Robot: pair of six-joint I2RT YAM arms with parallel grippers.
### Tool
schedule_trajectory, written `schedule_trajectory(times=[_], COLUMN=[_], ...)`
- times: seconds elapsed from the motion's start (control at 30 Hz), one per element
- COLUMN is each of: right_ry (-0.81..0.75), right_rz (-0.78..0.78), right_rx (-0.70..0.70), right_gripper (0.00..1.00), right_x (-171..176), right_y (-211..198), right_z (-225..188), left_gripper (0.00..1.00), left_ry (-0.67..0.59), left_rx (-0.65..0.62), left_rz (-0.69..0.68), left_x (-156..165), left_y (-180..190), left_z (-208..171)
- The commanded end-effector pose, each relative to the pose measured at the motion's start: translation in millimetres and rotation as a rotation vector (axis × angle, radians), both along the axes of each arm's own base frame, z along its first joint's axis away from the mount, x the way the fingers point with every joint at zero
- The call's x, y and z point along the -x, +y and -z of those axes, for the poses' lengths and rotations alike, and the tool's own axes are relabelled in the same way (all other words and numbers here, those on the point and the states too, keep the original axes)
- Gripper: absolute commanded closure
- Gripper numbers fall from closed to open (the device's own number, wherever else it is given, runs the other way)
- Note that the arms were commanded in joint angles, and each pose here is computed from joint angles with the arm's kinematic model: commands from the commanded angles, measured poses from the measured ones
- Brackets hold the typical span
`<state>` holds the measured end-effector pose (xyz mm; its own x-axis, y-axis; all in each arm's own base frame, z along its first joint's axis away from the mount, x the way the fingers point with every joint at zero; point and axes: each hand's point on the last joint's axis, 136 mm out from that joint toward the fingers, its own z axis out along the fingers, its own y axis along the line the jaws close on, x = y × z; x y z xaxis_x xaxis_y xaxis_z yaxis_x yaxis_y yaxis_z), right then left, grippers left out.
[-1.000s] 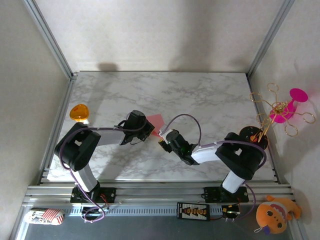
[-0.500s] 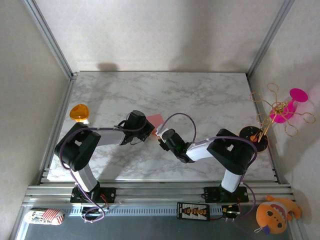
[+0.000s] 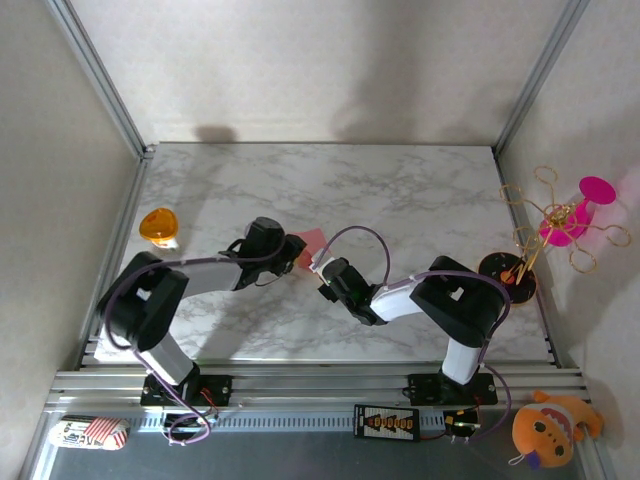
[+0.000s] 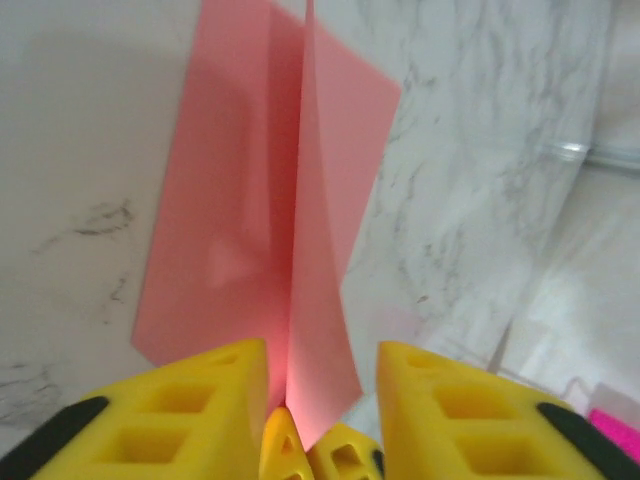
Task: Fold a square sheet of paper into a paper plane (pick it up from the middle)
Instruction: Fourth fold the wing at the center of the table.
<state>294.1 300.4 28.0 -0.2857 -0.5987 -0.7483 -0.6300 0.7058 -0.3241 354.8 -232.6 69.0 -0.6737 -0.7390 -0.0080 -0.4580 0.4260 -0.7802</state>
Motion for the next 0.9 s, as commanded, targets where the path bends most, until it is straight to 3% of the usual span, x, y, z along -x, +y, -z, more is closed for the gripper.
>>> schedule_trajectory(times=[0.0, 0.13, 0.4, 0.67, 0.87], right_ry=[-0.037, -0.04, -0.024, -0.008, 0.016], right_rz=[-0.019, -0.055, -0.122, -0.162, -0.157], right_rx=[-0.013, -0.074, -0.171, -0.191, -0.193], right_gripper=[0.89, 0.9, 0.9, 0.9, 0.86], right_x=[-5.2, -10.4, -15.2, -12.9, -12.5], right_y=[10.1, 21.6, 35.2, 37.2, 36.7], right_z=[-7.0, -15.1, -22.3, -21.4, -18.7], left_gripper=[0.63, 0.67, 0.84, 0.87, 0.86], left_ry=[-0.02, -0.027, -0.038, -0.026, 0.039], left_rx=[-0.016, -0.013, 0.057, 0.062, 0.023], left_rz=[-0.086, -0.113, -0.018, 0.05, 0.055], left_x=[2.1, 11.2, 9.8, -3.8, 3.6], left_y=[32.5, 48.0, 25.6, 6.2, 8.5], left_z=[-5.7, -3.3, 2.9, 15.0, 38.6])
